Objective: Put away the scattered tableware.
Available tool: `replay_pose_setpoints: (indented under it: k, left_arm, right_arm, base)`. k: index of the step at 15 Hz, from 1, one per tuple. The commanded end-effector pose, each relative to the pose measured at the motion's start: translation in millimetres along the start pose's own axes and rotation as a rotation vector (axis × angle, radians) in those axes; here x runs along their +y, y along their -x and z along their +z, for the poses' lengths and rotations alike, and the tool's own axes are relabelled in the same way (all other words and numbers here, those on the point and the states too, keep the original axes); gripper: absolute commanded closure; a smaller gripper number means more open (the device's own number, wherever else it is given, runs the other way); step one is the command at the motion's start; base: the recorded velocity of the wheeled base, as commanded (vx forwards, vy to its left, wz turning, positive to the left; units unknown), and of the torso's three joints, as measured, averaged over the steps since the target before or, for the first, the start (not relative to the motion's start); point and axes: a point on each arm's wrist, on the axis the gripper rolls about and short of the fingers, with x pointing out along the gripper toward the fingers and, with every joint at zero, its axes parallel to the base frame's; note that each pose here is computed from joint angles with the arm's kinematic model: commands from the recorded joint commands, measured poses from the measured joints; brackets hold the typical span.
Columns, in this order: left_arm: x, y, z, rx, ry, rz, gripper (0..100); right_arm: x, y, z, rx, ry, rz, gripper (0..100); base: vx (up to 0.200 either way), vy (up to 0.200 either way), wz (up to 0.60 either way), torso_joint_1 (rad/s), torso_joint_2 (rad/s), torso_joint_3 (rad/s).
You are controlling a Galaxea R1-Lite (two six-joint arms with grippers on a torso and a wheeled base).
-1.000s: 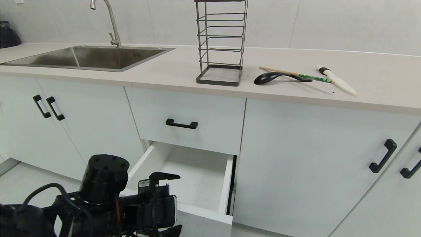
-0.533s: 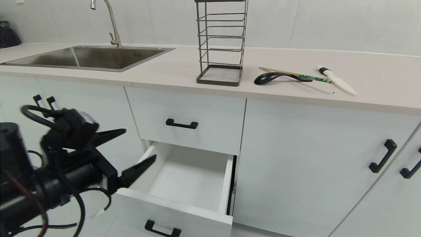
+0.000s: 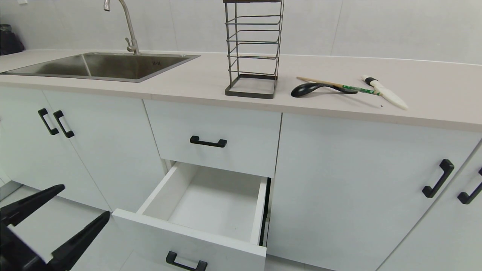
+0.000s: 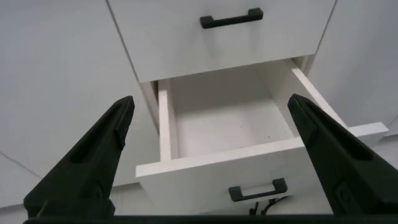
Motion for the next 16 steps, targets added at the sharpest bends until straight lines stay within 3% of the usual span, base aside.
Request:
replay_pose_setpoints:
  k: [1, 2, 4, 5, 7, 8, 10, 11, 12, 14, 16]
  left_arm:
    - [-18.2, 65.0, -12.3, -0.271, -0.178, 0.025, 0]
    - [-23.2, 77.7, -20.7, -0.296, -0.192, 0.030, 0]
    - [-31.1, 91.8, -45.7, -0.242, -0.185, 0.022, 0]
    - [-31.1, 91.8, -46.2, -0.239, -0.184, 0.023, 0]
    - [-30.0, 89.4, -49.0, -0.186, -0.163, 0.053, 0]
    - [-28.7, 88.7, -53.8, -0.127, -0.139, 0.124, 0]
    - [-28.3, 88.6, -57.4, -0.078, -0.072, 0.248, 0]
    - [-30.3, 88.5, -63.8, -0.018, -0.069, 0.289, 0]
    - [-32.9, 91.2, -70.6, 0.008, -0.070, 0.290, 0]
    - [-34.0, 94.3, -70.2, -0.048, -0.083, 0.293, 0]
    - [-33.9, 94.4, -69.2, -0.057, -0.079, 0.298, 0]
  right_arm:
    - [0.0, -0.1, 0.0, 0.001, 0.000, 0.000, 100]
    - [0.0, -0.1, 0.0, 0.001, 0.000, 0.000, 100]
    - [0.0, -0.1, 0.0, 0.001, 0.000, 0.000, 100]
    - [0.0, -0.1, 0.0, 0.001, 0.000, 0.000, 100]
    - [0.0, -0.1, 0.0, 0.001, 0.000, 0.000, 100]
    - [0.0, -0.1, 0.0, 0.001, 0.000, 0.000, 100]
    - [0.0, -0.1, 0.0, 0.001, 0.000, 0.000, 100]
    - [0.0, -0.1, 0.0, 0.001, 0.000, 0.000, 100]
    - [0.0, -0.1, 0.0, 0.001, 0.000, 0.000, 100]
    - [0.0, -0.1, 0.0, 0.001, 0.000, 0.000, 100]
    - [0.0, -0.1, 0.0, 0.001, 0.000, 0.000, 100]
  base:
    - [0.000, 0.000, 0.00, 0.000, 0.00, 0.000]
    - [0.000, 0.000, 0.00, 0.000, 0.00, 0.000]
    - [0.000, 0.000, 0.00, 0.000, 0.00, 0.000]
    - [0.000, 0.000, 0.00, 0.000, 0.00, 0.000]
    - [0.000, 0.000, 0.00, 0.000, 0.00, 0.000]
    - [0.000, 0.000, 0.00, 0.000, 0.00, 0.000]
    - [0.000, 0.000, 0.00, 0.000, 0.00, 0.000]
    - [0.000, 0.000, 0.00, 0.000, 0.00, 0.000]
    - [0.000, 0.000, 0.00, 0.000, 0.00, 0.000]
    - [0.000, 0.000, 0.00, 0.000, 0.00, 0.000]
    - [0.000, 0.000, 0.00, 0.000, 0.00, 0.000]
